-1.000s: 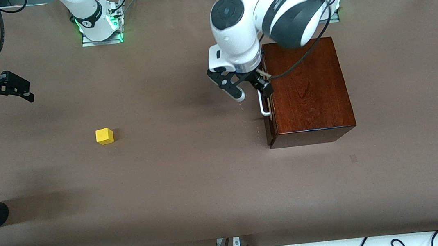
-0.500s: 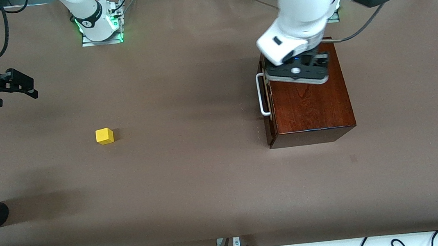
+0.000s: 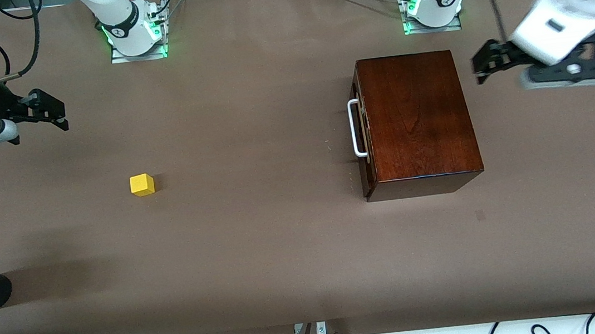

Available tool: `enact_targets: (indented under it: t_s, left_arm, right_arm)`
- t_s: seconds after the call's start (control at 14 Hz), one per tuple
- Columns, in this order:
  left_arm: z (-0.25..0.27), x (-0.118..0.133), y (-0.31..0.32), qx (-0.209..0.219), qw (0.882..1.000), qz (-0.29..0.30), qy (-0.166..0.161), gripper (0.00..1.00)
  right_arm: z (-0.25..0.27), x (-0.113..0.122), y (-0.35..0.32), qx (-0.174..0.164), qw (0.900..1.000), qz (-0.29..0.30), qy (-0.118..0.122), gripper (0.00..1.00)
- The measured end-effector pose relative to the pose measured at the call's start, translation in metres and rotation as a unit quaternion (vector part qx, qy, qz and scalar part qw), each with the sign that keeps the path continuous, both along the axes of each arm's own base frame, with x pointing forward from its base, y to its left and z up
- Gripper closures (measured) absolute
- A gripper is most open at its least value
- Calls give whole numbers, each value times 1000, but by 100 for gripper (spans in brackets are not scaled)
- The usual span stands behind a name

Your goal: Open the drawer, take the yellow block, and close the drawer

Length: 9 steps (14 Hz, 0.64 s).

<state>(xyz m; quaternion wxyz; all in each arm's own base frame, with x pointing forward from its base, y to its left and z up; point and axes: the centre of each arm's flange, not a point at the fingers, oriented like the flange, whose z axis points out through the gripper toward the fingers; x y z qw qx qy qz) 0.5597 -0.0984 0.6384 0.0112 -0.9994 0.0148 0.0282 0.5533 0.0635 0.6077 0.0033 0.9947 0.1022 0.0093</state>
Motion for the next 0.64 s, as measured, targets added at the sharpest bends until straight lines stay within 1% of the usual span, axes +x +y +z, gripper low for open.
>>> enact_targets:
  t_s: [0.07,0.21,0.64]
  left_arm:
    - [1,-2,18,-4,1000,9,-6,0]
    - [-4,-7,32,-7,1000,19,-15,0]
    - [-10,-9,30,-8,1000,18,-17,0]
  right_arm:
    - [0,0,0,0,1000,0,0,0]
    - [1,0,0,0,1000,0,0,0]
    - [1,0,0,0,1000,0,0,0]
